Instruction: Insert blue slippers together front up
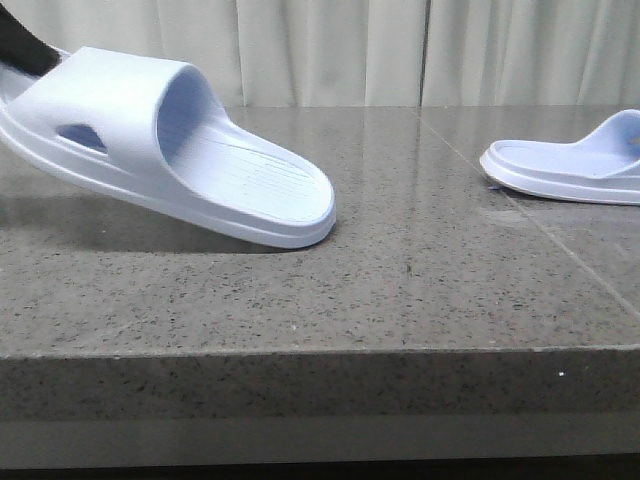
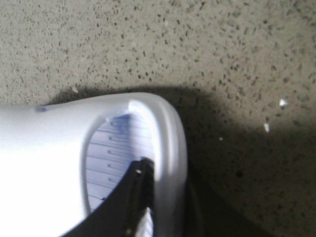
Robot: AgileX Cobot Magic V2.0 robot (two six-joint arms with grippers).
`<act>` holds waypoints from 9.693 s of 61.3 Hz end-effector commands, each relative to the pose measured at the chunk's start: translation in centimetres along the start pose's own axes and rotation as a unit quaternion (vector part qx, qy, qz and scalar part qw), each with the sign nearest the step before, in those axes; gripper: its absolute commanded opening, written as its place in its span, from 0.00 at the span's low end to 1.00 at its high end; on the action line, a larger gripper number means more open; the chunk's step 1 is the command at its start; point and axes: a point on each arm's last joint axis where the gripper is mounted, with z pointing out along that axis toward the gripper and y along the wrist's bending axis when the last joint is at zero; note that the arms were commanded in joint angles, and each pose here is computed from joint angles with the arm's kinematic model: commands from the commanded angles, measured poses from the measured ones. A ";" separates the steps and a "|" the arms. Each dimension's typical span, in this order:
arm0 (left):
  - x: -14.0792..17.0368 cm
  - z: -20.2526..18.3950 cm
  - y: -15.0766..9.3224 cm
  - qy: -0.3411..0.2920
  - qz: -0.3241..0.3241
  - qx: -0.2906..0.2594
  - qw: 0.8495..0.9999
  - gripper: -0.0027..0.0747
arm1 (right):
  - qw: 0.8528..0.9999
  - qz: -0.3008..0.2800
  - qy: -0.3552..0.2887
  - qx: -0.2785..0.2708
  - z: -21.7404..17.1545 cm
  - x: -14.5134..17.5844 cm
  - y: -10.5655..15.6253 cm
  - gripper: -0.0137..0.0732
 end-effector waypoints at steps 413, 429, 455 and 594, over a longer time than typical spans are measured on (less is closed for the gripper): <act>-2.5 12.9 -3.7 -0.088 -0.087 0.140 0.982 0.01 | 0.958 -0.259 -0.117 0.026 -7.5 15.3 21.0 0.85; -2.4 12.8 -3.4 -0.083 -0.056 0.134 0.986 0.01 | 0.958 -0.259 -0.117 0.026 -7.5 15.3 21.0 0.85; -2.6 12.2 -2.9 -0.088 -0.059 0.134 0.985 0.59 | 0.958 -0.259 -0.117 0.026 -7.5 15.3 21.0 0.85; 10.0 -8.6 -10.5 -0.208 0.133 -0.358 0.901 0.01 | 0.962 -0.256 -0.094 0.016 -7.4 15.8 21.1 0.08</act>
